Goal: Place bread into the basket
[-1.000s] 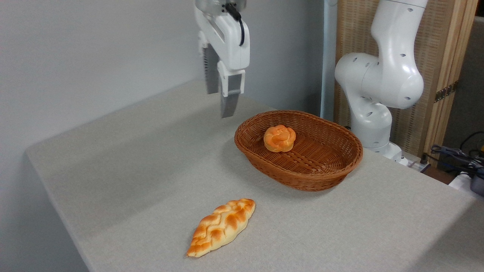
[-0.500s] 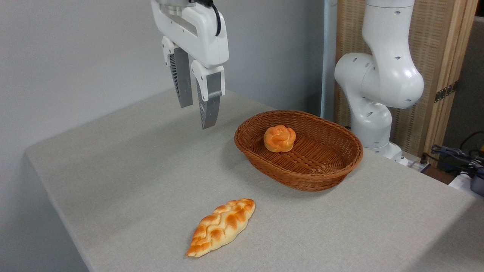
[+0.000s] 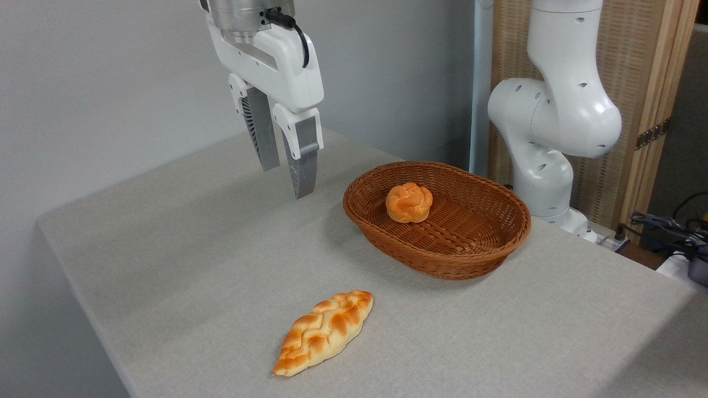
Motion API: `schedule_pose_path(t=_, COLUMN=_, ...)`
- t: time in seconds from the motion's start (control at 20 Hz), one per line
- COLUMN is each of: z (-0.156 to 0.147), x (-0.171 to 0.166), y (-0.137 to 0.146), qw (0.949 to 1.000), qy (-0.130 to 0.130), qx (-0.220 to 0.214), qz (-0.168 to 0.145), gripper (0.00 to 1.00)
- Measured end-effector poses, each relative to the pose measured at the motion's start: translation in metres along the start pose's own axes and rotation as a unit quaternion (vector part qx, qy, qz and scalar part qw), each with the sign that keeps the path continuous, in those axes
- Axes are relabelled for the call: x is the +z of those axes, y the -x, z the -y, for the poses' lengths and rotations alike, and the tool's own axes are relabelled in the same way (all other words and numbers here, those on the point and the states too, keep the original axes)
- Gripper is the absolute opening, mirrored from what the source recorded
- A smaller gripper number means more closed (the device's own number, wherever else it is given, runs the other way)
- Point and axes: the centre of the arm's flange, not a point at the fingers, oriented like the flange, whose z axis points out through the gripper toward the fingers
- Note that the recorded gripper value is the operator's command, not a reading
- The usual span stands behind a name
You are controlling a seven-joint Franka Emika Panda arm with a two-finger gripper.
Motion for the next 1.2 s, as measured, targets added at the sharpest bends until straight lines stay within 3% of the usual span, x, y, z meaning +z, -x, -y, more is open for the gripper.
schedule_pose_path(t=1.2, z=0.0065, x=0.0018, y=-0.0027, qw=0.9999, qy=0.009, qx=-0.001, qz=0.014, gripper=1.00)
